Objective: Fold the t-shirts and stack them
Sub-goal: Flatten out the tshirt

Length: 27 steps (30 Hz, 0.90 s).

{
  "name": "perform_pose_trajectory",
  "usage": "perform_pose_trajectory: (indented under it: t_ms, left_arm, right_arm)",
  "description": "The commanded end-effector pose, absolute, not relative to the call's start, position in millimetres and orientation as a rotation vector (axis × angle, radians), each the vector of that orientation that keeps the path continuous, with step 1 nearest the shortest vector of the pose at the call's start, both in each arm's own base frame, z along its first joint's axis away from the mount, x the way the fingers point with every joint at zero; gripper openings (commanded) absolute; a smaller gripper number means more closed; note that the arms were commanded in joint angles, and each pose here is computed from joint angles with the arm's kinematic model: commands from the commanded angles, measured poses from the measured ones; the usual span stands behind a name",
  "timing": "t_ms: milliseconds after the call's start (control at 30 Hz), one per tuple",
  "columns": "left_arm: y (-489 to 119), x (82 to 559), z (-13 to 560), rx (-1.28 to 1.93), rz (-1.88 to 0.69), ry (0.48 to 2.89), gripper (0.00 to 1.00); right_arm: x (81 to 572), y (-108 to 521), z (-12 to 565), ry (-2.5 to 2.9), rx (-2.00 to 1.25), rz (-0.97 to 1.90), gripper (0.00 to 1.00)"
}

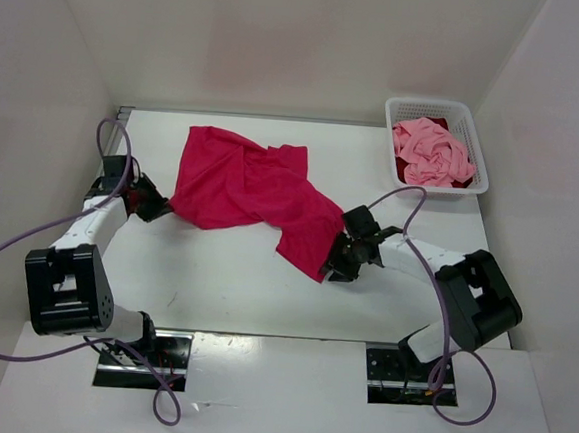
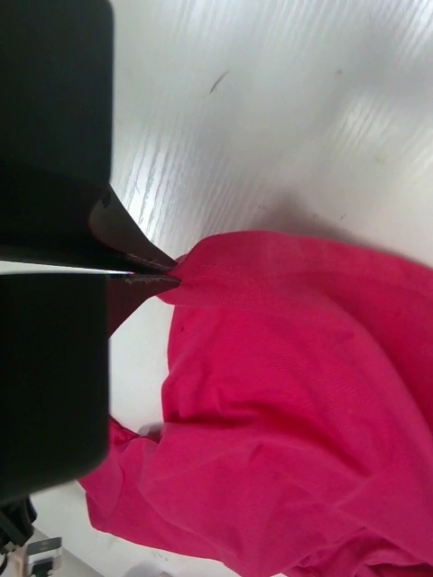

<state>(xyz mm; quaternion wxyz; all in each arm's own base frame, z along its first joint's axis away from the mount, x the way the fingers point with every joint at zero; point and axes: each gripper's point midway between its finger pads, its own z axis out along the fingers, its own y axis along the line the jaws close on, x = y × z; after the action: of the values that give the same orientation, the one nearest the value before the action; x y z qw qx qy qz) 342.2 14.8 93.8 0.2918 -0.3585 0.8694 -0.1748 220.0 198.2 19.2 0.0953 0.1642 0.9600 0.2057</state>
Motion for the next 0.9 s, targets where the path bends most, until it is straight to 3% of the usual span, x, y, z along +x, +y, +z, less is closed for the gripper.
perform_pose_trajectory:
  t_ms: [0,233,333,433,533,633,667,733,767,800,833,867]
  left_arm:
    - [5,351,98,-0.877,-0.501,2.319,0.02]
    - [0,350,98,-0.862,-0.516,2.325,0.02]
    - [-5,350,99,-0.859,-0.535,2.329,0.02]
    - [-16,357,106,-0.819,-0.556,2.321,0.00]
    - [-24,372,129,-0.786,-0.564,2.275,0.00]
    - [-38,407,190,-0.679,-0.609,2.166,0.00]
    - [-38,417,211,-0.668,-0.620,2.126,0.00]
    - [-37,441,288,-0.588,-0.646,1.986,0.00]
    - [-35,444,318,-0.569,-0.665,1.930,0.00]
    - [-31,448,344,-0.559,-0.681,1.881,0.00]
    - [-33,445,398,-0.511,-0.759,1.782,0.00]
    - [-27,441,419,-0.506,-0.800,1.742,0.00]
  right_arm:
    - [229,213,15,2.801,0.546,0.682,0.44]
    - [231,209,0,2.807,0.568,0.607,0.26]
    - [235,210,0,2.801,0.569,0.598,0.08]
    - [247,208,23,2.750,0.521,0.575,0.00]
    - [281,207,86,2.588,0.446,0.560,0.00]
    - [316,191,189,2.383,0.390,0.577,0.00]
    - [336,183,247,2.254,0.389,0.608,0.00]
    - [343,162,293,2.183,0.340,0.537,0.00]
    - [354,152,351,2.059,0.334,0.548,0.00]
    - [354,144,371,2.037,0.325,0.521,0.00]
    - [353,136,431,1.898,0.298,0.517,0.00]
    - [357,133,449,1.863,0.296,0.501,0.00]
